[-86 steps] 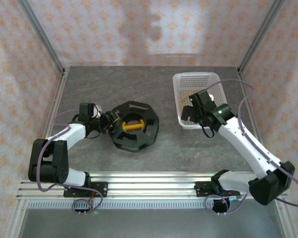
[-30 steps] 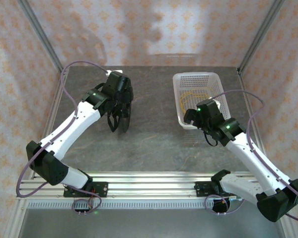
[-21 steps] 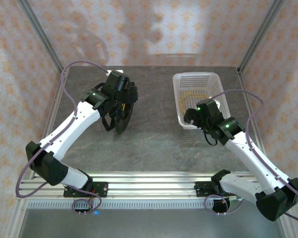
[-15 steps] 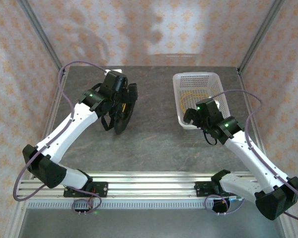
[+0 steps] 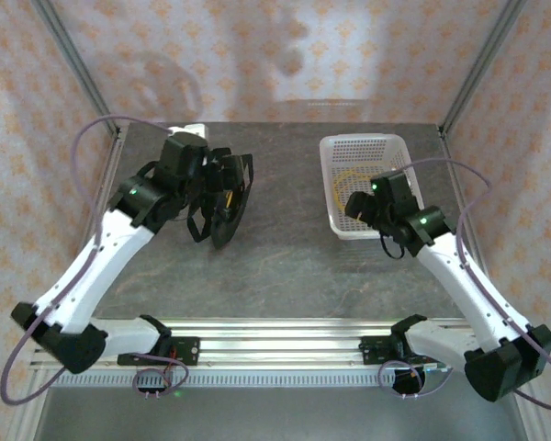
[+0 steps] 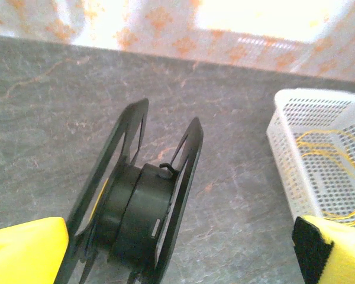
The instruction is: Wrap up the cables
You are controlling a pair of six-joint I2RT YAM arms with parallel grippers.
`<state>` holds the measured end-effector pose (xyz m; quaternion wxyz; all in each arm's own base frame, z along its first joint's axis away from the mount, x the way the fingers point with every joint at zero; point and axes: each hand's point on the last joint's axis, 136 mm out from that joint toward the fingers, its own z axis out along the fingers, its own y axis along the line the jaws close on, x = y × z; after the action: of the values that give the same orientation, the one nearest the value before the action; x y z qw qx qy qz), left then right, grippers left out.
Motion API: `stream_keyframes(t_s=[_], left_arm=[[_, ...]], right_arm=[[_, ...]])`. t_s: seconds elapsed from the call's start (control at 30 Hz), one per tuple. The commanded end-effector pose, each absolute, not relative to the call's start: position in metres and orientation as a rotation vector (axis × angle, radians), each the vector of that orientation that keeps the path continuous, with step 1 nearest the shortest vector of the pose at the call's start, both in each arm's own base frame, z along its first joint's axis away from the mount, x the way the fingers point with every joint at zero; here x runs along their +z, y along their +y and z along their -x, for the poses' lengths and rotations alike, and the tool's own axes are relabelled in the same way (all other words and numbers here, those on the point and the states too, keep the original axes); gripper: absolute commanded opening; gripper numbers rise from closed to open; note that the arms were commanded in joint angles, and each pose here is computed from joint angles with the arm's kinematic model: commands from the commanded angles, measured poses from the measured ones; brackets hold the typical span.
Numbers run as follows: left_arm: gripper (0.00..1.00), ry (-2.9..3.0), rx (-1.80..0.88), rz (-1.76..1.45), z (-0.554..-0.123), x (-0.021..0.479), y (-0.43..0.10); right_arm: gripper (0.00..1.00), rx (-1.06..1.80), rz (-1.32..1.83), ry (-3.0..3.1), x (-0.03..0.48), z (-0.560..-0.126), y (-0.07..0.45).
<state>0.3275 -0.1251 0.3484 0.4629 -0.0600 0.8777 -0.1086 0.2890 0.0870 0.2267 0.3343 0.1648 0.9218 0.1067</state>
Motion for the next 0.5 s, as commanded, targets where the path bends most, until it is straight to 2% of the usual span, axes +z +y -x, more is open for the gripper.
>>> stream_keyframes(t_s=[0.0, 0.03, 0.1, 0.27, 0.47], left_arm=[[0.99, 2.174, -0.325, 0.128, -0.295, 0.348, -0.118], [0.99, 2.175, -0.354, 0.123, -0.287, 0.344, -0.117], [0.99, 2.186, -0.373, 0.122, -0.273, 0.336, -0.113], [0.99, 2.232, -0.267, 0.135, -0.250, 0.310, -0.089], [0.99, 2.210, -0.287, 0.132, -0.251, 0.304, -0.090]], right_arm=[[0.73, 0.270, -0.415, 2.431, 0.238, -0.306, 0.082], [0.66, 0.237, -0.420, 2.472, 0.231, -0.315, 0.079], [0.58, 0.175, -0.433, 2.513, 0.226, -0.325, 0.071], [0.56, 0.043, -0.501, 2.618, 0.202, -0.351, 0.048], [0.47, -0.010, -0.653, 2.683, 0.162, -0.377, 0.025]])
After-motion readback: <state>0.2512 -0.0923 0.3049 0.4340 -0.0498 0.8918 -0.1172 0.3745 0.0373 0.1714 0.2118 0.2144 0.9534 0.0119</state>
